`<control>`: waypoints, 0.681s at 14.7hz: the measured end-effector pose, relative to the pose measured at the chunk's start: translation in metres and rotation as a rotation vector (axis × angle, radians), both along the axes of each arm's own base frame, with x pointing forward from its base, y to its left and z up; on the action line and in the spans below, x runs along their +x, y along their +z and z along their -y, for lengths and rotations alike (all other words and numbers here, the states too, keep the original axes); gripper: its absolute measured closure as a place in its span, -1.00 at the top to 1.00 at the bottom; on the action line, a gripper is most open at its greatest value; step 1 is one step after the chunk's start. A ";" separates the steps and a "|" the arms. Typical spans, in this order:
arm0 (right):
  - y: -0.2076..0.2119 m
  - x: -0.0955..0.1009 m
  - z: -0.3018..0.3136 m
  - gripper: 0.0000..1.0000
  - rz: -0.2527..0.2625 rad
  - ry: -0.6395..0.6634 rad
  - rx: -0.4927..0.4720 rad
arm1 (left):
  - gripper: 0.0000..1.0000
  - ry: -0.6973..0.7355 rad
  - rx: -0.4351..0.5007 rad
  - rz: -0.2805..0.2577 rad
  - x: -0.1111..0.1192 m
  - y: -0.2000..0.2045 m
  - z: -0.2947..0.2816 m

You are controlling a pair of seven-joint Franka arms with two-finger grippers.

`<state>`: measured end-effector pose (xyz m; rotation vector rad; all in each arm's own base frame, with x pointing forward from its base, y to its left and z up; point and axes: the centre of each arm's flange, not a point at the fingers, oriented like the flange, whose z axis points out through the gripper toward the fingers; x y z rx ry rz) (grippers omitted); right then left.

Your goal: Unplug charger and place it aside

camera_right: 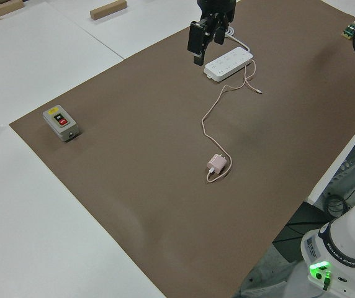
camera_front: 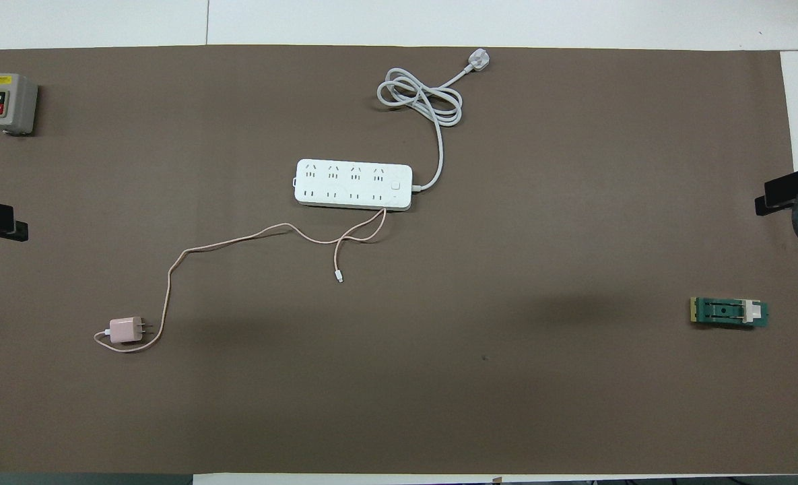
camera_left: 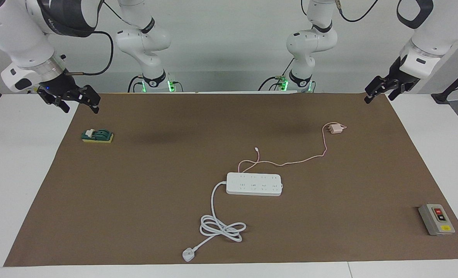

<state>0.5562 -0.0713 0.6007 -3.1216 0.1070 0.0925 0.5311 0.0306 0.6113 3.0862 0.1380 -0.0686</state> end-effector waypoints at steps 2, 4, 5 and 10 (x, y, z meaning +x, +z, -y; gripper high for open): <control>0.001 0.003 -0.006 1.00 0.013 -0.006 -0.003 | 1.00 -0.006 -0.001 -0.001 0.007 -0.002 0.002; 0.000 0.003 -0.011 1.00 0.013 -0.001 -0.003 | 1.00 -0.032 -0.001 -0.002 0.010 -0.003 0.016; 0.000 0.004 -0.013 1.00 0.013 0.002 -0.003 | 1.00 -0.046 -0.001 0.001 0.010 -0.003 0.024; 0.000 0.005 -0.023 1.00 0.013 0.020 -0.002 | 1.00 -0.071 -0.001 0.008 0.011 -0.002 0.038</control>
